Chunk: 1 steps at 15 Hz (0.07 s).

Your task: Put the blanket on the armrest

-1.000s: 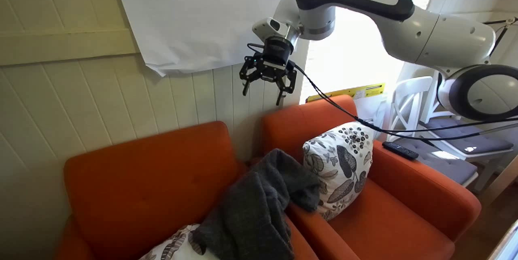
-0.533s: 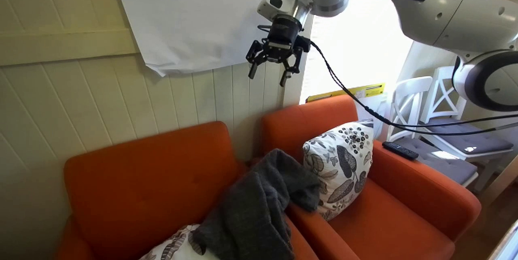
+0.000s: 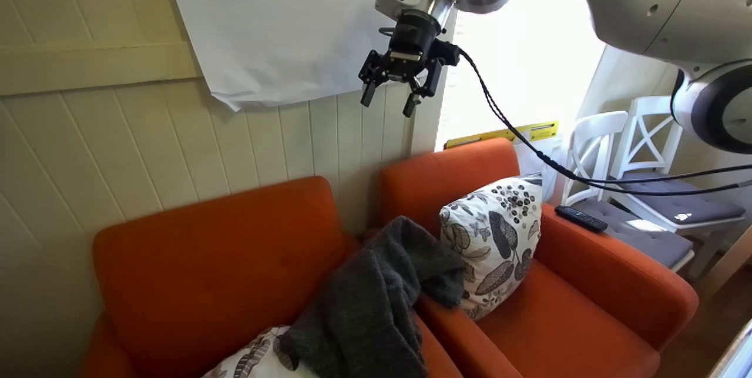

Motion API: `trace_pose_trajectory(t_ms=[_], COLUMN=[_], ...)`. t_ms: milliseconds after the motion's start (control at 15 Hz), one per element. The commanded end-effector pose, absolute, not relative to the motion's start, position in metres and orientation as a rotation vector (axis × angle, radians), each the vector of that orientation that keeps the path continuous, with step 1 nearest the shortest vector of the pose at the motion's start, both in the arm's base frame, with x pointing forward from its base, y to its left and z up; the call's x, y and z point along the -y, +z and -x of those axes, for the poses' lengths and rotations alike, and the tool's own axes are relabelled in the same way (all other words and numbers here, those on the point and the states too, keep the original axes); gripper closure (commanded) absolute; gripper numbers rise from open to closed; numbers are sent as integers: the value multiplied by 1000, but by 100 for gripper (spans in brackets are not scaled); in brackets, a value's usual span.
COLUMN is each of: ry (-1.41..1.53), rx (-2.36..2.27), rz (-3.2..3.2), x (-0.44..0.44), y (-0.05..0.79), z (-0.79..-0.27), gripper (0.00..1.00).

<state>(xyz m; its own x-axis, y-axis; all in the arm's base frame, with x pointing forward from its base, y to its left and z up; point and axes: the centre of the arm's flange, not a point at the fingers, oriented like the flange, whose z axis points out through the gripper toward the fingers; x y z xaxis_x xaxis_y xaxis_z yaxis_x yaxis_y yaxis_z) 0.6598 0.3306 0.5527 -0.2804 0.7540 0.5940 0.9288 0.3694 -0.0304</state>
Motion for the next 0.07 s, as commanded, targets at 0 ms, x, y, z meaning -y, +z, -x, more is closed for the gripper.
trace_pose_trajectory(t_ms=[0], ry=[-440], rx=[2113], rz=[1451], x=[-331], y=[552], z=[-660], gripper=[0])
